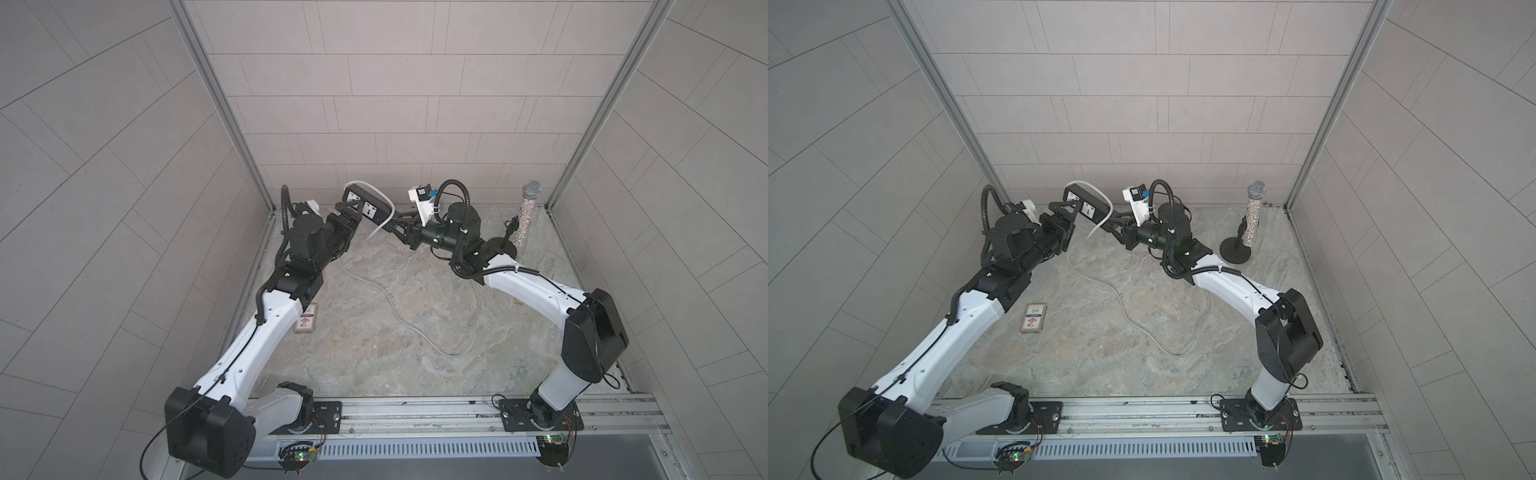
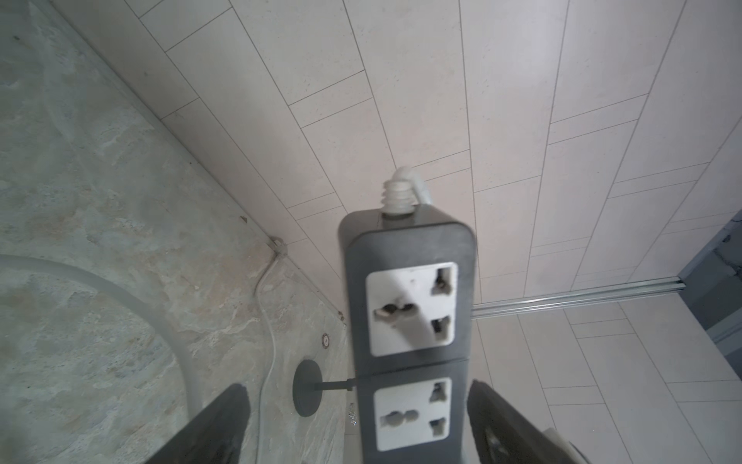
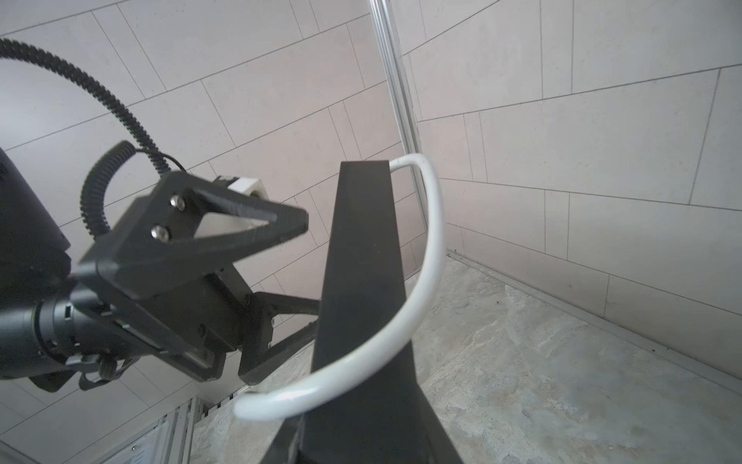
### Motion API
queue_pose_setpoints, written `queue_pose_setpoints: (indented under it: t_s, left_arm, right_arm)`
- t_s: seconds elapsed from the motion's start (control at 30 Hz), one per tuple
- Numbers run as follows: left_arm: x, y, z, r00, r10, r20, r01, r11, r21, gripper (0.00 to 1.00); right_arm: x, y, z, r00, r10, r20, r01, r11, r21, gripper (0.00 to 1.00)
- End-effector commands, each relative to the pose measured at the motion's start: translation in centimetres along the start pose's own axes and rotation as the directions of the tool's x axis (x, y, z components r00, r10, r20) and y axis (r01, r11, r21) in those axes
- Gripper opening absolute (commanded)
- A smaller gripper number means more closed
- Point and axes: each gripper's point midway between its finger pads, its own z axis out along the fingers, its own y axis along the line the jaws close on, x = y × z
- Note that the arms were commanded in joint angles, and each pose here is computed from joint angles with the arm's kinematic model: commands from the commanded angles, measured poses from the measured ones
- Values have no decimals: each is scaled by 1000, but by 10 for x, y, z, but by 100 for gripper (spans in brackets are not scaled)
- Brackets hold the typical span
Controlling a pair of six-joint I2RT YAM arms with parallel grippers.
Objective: Unwrap the cord wrapped around the power strip
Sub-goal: Adjust the power strip.
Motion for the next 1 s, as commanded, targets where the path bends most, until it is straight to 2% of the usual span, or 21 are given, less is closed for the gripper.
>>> queue_pose_setpoints:
  t_s: [0.0,0.07,0.17,0.27,0.43,0.5,0.63,0.73,0.83,0.97]
  left_arm:
    - [-4,-18,5,1000,-22,11,20,995,95,92]
    - [-1,-15,8,1000,-18,-11,19,997,74,92]
    - [5,6,12,999,-29,-34,28,999,-21,89]
    - [9,22,13,997,-60,-42,56,996,-70,82]
    - [10,24,13,997,-66,-43,63,995,-73,64]
    - [10,24,11,997,-68,-39,65,995,-76,64]
    - [6,21,8,998,-64,-21,63,996,-69,78]
    - [2,18,4,999,-52,0,52,997,-63,81]
    - [0,22,1,999,-52,15,53,996,-76,81]
    - [5,32,5,996,-86,-1,85,992,-89,70]
  right_arm:
    - [-12,22,-6,998,-64,24,65,997,-41,0]
    - [-10,30,-5,996,-87,11,87,995,-51,0]
    - [-13,42,-5,994,-111,18,112,992,-59,0]
    - [-14,48,-6,993,-114,22,115,992,-57,0]
    - [-11,50,-3,994,-107,10,108,994,-34,0]
    - [-10,46,-2,994,-106,4,106,994,-10,0]
    - [-10,41,-1,995,-103,-4,103,994,25,0]
    - [-9,36,-1,994,-108,-12,109,993,48,0]
    - [-9,33,0,994,-108,-14,108,992,65,0]
    - [-9,35,2,994,-108,-20,108,993,53,0]
